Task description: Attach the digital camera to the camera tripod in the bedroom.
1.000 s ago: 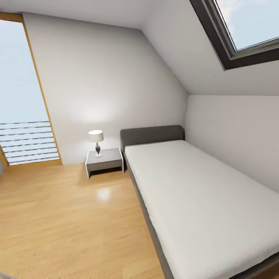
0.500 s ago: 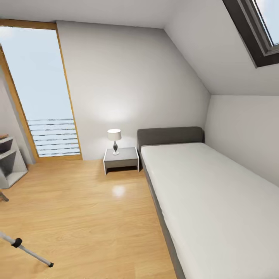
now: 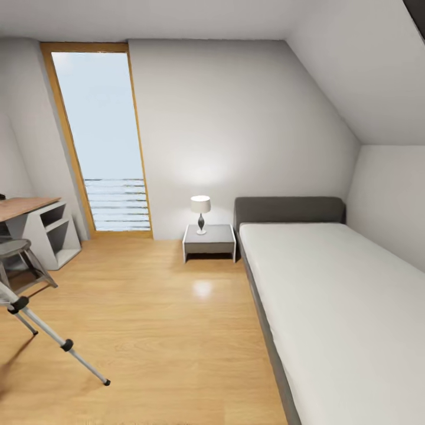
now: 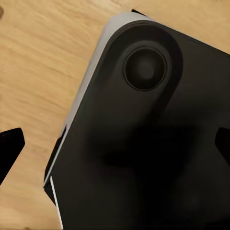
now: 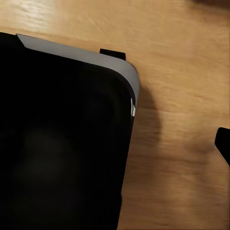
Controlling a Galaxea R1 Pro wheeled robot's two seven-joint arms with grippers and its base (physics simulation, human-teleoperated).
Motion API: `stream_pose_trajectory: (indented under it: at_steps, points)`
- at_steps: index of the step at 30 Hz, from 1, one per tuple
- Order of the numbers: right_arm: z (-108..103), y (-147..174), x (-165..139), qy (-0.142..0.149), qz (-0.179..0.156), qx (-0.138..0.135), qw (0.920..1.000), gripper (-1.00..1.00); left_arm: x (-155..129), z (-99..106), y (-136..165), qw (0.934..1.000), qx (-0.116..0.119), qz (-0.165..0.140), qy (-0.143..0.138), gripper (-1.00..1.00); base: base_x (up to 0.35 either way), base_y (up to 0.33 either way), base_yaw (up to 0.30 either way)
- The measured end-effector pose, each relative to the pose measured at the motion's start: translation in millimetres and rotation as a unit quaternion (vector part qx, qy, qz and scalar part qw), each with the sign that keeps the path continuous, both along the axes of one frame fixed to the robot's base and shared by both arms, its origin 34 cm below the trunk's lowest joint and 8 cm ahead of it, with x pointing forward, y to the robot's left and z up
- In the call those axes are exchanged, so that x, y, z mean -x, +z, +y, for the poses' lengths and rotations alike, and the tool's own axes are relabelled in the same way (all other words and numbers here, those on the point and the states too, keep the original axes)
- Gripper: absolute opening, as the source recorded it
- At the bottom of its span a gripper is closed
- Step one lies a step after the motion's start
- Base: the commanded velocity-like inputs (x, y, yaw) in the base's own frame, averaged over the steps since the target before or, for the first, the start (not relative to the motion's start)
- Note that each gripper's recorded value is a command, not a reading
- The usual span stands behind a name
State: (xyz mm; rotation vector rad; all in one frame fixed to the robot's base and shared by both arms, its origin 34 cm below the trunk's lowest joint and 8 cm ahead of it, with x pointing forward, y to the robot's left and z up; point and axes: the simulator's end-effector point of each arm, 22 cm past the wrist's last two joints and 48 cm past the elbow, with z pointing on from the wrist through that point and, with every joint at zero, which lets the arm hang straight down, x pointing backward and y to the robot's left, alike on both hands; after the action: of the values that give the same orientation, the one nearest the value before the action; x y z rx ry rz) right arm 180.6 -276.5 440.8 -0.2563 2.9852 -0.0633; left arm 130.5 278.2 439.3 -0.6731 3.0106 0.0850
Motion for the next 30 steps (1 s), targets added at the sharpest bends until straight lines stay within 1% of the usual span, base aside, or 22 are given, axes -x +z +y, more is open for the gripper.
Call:
stream_pose_trajectory:
  at_steps: [10, 18, 30]
  points:
    - [5.5, -0.2, 0.7, 0.000, 0.001, -0.004, 1.0000, 1.00, -0.1, -1.3, 0.0, 1.0000, 0.001, 0.000, 0.000, 1.00, 0.000, 0.000, 0.300]
    - [2.8, -0.3, 1.6, -0.001, 0.003, -0.002, 1.0000, 1.00, 0.0, 1.8, 0.1, 1.0000, -0.001, 0.000, -0.001, 1.00, 0.000, 0.000, 0.300]
    - [4.2, -0.5, 3.3, -0.001, 0.006, -0.003, 1.0000, 1.00, 0.0, 0.7, 0.0, 1.0000, 0.000, 0.000, 0.000, 1.00, 0.000, 0.000, 0.300]
